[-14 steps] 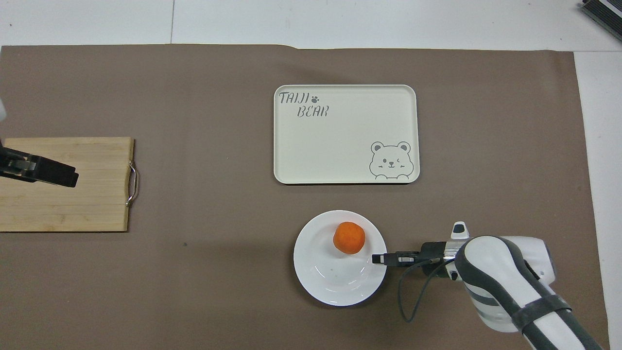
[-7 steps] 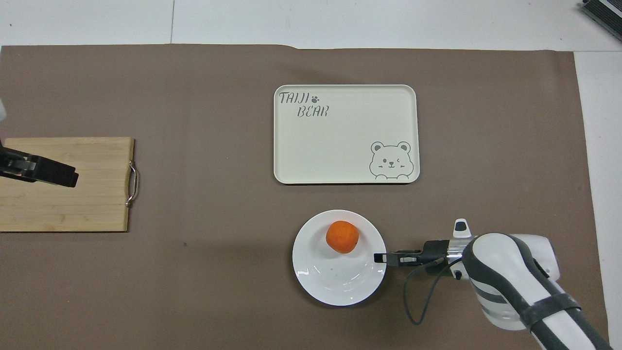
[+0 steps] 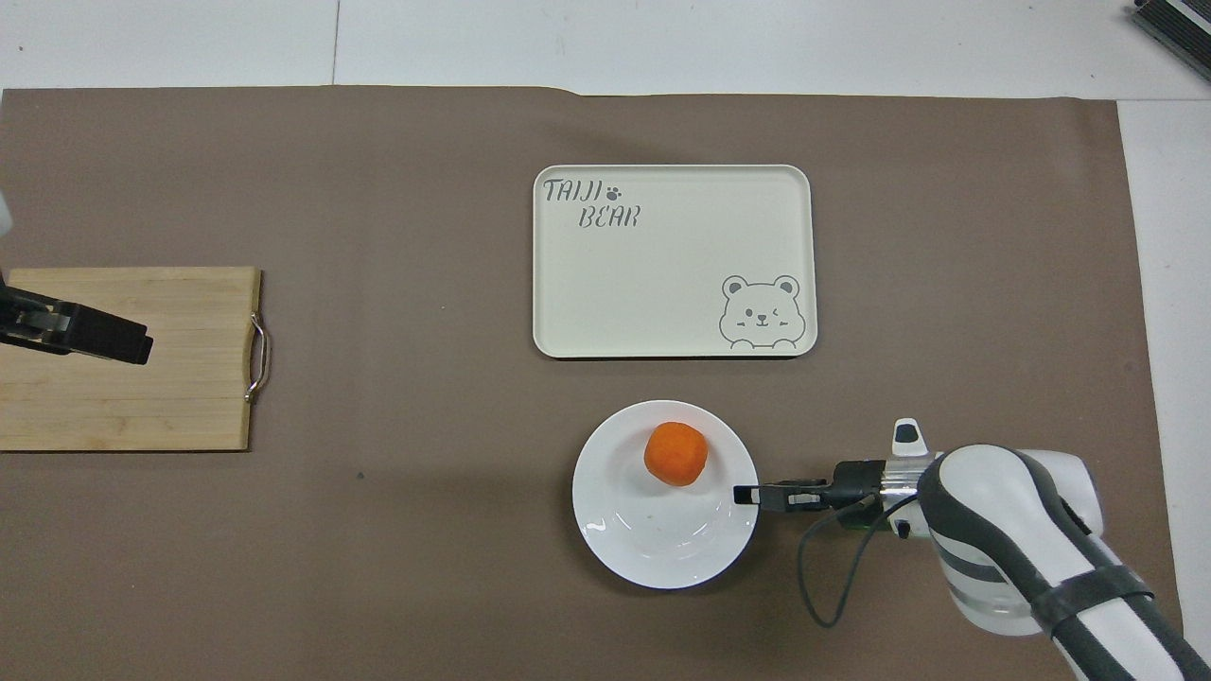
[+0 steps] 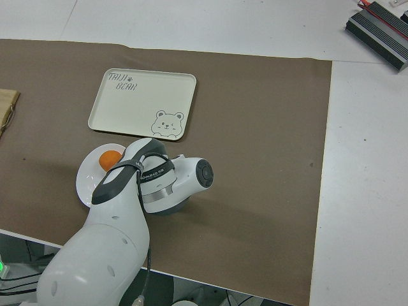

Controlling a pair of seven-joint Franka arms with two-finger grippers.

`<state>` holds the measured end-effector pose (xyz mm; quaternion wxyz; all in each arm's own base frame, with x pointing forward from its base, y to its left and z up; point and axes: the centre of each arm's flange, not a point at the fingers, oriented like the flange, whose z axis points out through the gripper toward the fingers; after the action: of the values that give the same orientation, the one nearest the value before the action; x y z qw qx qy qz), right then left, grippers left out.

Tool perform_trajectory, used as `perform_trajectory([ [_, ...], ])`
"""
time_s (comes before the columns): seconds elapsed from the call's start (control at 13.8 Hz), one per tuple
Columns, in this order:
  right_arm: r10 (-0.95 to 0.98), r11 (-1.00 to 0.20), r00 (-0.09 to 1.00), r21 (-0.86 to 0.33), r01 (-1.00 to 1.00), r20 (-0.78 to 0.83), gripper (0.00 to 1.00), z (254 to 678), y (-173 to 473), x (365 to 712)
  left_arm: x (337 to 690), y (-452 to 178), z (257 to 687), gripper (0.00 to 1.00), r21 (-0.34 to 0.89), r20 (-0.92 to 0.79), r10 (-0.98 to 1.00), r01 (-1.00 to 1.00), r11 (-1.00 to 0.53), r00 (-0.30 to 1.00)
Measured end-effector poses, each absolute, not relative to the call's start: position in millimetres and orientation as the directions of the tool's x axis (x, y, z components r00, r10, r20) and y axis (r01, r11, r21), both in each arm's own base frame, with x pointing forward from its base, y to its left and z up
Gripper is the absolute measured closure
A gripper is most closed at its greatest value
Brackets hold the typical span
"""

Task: Place orange and plate with both arms
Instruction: 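Grip the plate rim with the right gripper, then slide the plate with the right gripper onto the bear tray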

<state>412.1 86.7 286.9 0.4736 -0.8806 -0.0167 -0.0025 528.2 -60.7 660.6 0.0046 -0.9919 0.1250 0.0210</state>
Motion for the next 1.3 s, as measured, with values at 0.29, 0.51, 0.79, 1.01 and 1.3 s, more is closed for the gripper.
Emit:
perform_trajectory([
  [0.29, 0.059, -0.535, 0.997, -0.842, 0.071, 0.046, 0.96, 316, 64, 430, 528, -61, 661, 0.0, -0.004, -0.043, -0.248, -0.248, -0.969, 0.968],
  [0.51, 0.076, -0.527, 0.996, -0.847, 0.076, 0.042, 0.96, 353, 32, 451, 528, -61, 661, 0.0, -0.004, -0.043, -0.248, -0.248, -0.969, 0.968],
  [0.79, 0.088, -0.518, 0.996, -0.852, 0.07, 0.029, 0.96, 400, -5, 473, 528, -61, 661, 0.0, -0.004, -0.043, -0.248, -0.248, -0.969, 0.968],
  [1.01, 0.095, -0.499, 0.995, -0.865, 0.06, 0.015, 0.96, 418, -31, 492, 528, -61, 661, 0.0, -0.004, -0.043, -0.248, -0.248, -0.969, 0.968],
  [1.3, 0.073, -0.489, 0.995, -0.872, -0.023, -0.067, 0.96, 439, -52, 526, 528, -61, 661, 0.0, -0.004, -0.043, -0.248, -0.248, -0.969, 0.968],
])
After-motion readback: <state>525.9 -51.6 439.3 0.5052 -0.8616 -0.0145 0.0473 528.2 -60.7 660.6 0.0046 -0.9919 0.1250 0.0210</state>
